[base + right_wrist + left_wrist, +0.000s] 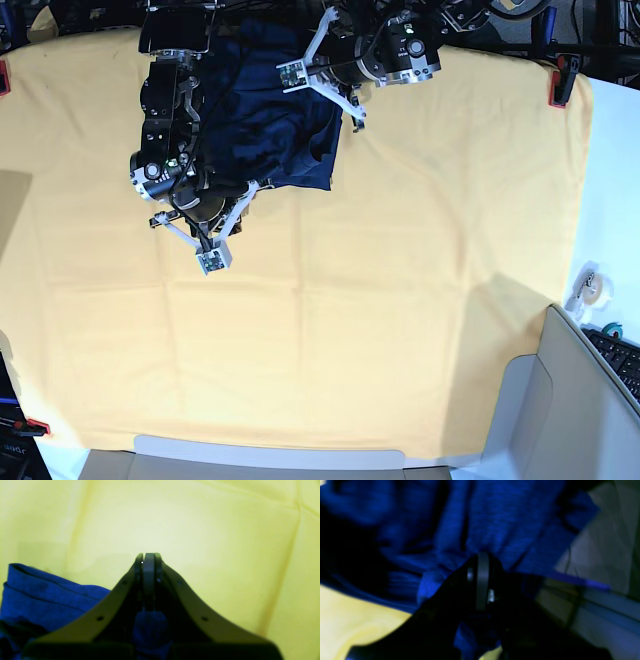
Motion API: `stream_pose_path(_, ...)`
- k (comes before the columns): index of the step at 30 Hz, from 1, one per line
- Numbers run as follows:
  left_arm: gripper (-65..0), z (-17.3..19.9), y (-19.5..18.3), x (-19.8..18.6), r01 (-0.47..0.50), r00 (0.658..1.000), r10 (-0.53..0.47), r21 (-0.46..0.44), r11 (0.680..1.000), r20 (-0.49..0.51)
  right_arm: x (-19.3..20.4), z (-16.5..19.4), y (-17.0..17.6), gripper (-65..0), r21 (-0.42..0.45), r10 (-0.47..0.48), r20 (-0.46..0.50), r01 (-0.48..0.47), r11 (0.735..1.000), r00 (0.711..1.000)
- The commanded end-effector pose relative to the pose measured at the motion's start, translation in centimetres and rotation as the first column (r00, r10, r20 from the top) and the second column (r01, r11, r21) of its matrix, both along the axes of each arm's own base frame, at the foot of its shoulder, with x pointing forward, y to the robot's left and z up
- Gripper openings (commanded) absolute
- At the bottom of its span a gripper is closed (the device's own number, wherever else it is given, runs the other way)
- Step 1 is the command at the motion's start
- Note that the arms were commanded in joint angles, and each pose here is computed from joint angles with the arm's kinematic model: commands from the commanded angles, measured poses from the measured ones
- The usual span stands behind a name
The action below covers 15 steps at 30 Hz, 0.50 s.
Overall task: Fold the T-shirt properly
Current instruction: 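Release the bundle and move both grippers away from it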
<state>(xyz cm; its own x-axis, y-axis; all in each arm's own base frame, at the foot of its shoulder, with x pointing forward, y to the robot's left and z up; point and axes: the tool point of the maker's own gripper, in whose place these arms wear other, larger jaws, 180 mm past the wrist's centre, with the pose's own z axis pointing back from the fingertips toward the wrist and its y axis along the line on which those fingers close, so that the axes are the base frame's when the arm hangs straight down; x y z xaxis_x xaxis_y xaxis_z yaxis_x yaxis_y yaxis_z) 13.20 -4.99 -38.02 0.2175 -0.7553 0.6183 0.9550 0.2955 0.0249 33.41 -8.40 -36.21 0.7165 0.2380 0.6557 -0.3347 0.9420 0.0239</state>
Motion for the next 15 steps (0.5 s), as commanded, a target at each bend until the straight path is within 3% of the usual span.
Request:
stream_pose_path(1,-64.7,0.8,-0.8,-0.6,0.029,1.0,-0.029,-0.032,0.999,-0.003,1.2,1.6,0.2,-65.0,0.016,-0.002,0.059,0.001,1.0,0.998)
stream_pose_path(6,-64.7,2.4,-2.0,-1.5,0.072,0.997,-0.07,-0.08,0.994,0.019,1.2,1.6,0.3,-65.0,0.018,-0.002,0.062,0.001,1.0,0.998)
stream_pose_path(9,-64.8,2.7,-2.8,-2.7,0.154,0.988,-0.152,-0.103,0.983,0.027,1.2,1.6,0.3,-65.0,0.018,-0.002,0.062,0.001,1.0,0.998)
stream_pose_path(15,-64.8,4.5,-4.3,-3.2,0.204,0.979,-0.193,-0.225,0.953,0.07,1.3,1.7,0.0,-65.0,0.018,-0.011,0.063,0.01,1.0,0.998)
